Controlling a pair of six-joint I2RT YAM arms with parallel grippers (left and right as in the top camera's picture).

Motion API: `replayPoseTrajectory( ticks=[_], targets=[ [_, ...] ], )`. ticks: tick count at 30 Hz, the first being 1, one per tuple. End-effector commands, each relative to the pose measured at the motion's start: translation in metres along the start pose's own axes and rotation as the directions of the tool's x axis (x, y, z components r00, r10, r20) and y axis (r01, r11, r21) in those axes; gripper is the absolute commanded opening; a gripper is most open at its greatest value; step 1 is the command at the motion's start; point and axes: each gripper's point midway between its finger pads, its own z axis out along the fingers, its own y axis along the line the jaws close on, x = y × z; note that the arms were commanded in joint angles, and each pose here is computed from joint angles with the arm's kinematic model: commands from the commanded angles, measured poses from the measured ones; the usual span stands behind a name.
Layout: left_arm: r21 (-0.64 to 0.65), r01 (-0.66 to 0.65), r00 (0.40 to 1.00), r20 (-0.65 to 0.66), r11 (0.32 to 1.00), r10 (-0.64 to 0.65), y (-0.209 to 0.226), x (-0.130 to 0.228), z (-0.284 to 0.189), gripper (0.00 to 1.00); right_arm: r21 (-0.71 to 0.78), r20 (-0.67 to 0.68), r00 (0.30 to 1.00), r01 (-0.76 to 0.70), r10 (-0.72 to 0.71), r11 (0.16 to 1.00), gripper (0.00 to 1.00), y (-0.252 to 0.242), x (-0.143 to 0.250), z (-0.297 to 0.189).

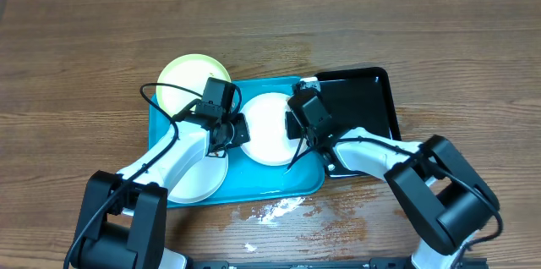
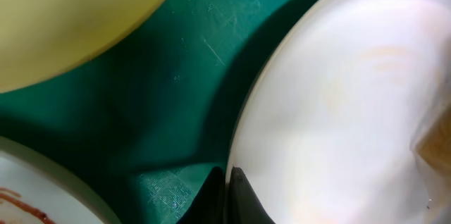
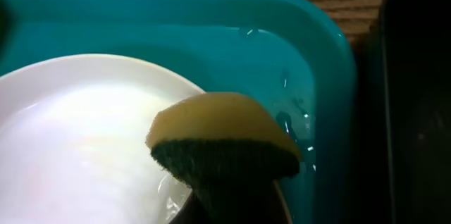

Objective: Clean dirty plates on tray and stack at the side
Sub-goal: 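Scrub the white plate with the sponge while the left gripper holds it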

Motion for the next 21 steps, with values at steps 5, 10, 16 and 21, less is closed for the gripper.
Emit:
replayPoseTrajectory(
  ticks=[5,10,16,21],
  targets=[
    [-0.005,0.001,1.0,0.007,1.0,-0.001,0.0,-0.006,0.0,0.04,0.02,0.067,0.994,0.089,-0.09,0.996,0.04,-0.003,-0.007,0.016],
    [-0.007,-0.002,1.0,0.005,1.0,0.002,0.0,-0.005,0.0,0.04,0.009,0.189,0.974,0.126,-0.126,0.992,0.04,0.004,-0.037,0.012],
    [-0.009,-0.009,1.0,0.002,1.0,0.009,0.001,-0.004,0.0,0.04,0.018,0.223,0.97,0.099,-0.1,0.995,0.04,-0.006,-0.049,0.012],
    [-0.009,-0.009,1.0,0.001,1.0,0.009,0.001,-0.004,0.0,0.04,-0.085,0.277,0.958,0.099,-0.072,0.991,0.04,0.01,-0.071,0.003]
  ],
)
